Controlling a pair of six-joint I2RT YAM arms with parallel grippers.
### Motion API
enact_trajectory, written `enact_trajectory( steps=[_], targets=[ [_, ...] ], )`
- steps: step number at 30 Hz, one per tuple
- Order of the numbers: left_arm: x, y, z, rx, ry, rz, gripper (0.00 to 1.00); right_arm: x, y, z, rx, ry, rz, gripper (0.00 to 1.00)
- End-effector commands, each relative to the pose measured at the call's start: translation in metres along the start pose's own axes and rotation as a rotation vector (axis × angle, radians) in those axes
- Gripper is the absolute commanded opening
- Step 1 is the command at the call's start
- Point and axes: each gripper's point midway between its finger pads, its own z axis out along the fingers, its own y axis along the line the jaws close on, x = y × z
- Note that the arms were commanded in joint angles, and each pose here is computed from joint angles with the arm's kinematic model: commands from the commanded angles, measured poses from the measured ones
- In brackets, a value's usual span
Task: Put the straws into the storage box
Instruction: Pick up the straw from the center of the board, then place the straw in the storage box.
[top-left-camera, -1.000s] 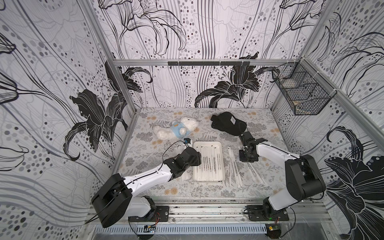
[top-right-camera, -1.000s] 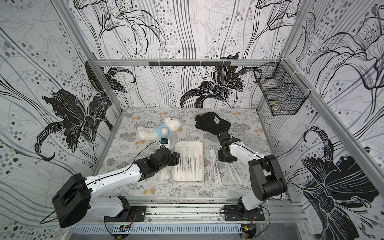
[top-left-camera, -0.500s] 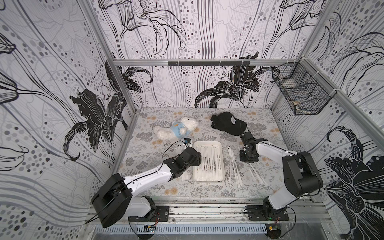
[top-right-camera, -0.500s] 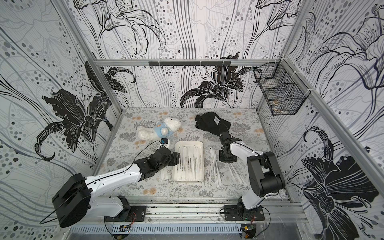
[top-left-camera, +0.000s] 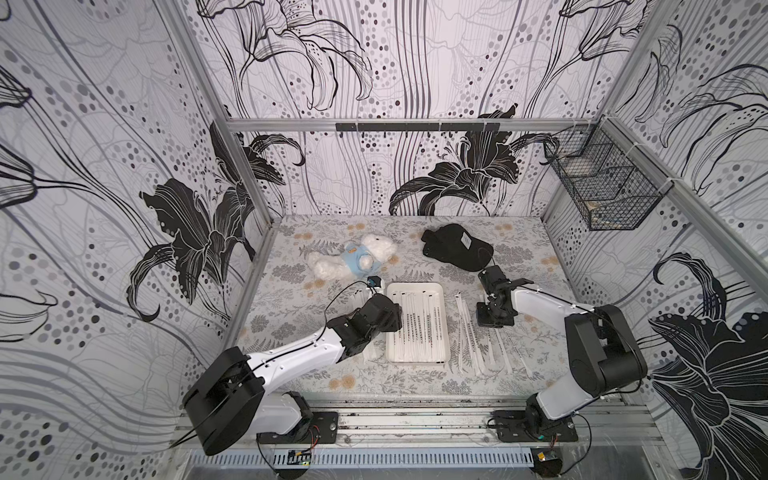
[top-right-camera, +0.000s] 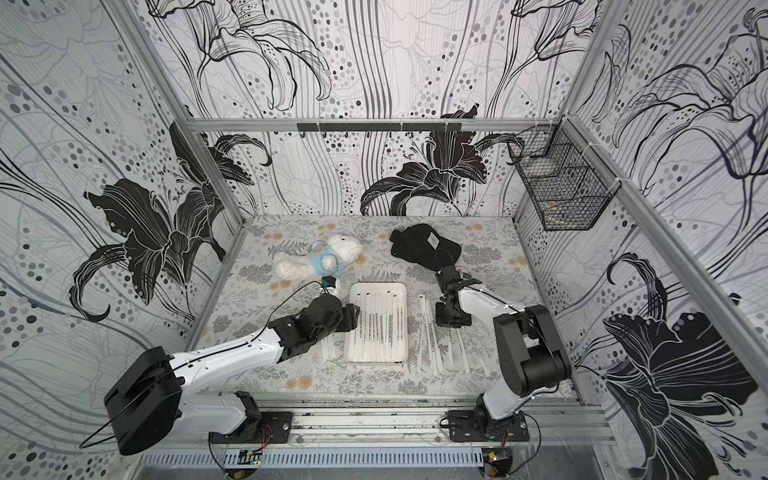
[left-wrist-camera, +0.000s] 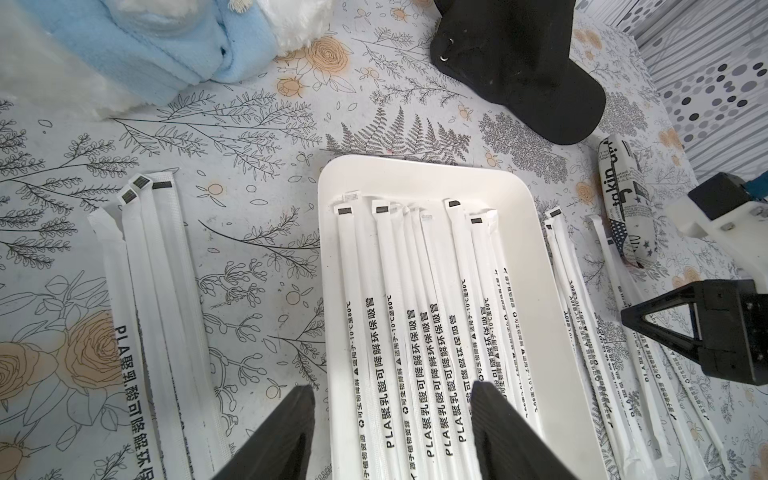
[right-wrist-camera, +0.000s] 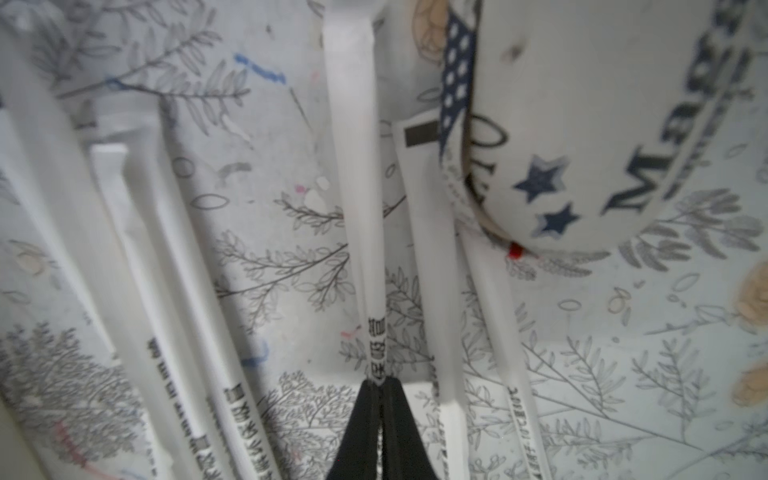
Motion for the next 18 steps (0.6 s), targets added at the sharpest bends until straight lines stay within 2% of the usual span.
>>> enact_trajectory(
  steps=[1,9,14,18],
  targets=[
    [-0.011,-0.001,-0.003,0.002,-0.042,0.003,0.65,0.007,0.014,-0.014,-0.051,0.004,0.025,0.07],
    [-0.026,0.029,-0.010,-0.051,-0.072,-0.072,0.65,-0.001,0.075,-0.058,-0.174,-0.074,0.042,0.06],
    [-0.040,0.060,-0.020,-0.158,-0.088,-0.103,0.64,-0.013,0.161,-0.100,-0.301,-0.191,0.056,0.05],
    [-0.046,0.080,-0.026,-0.208,-0.097,-0.134,0.64,-0.017,0.227,-0.110,-0.352,-0.264,0.067,0.04]
  ],
)
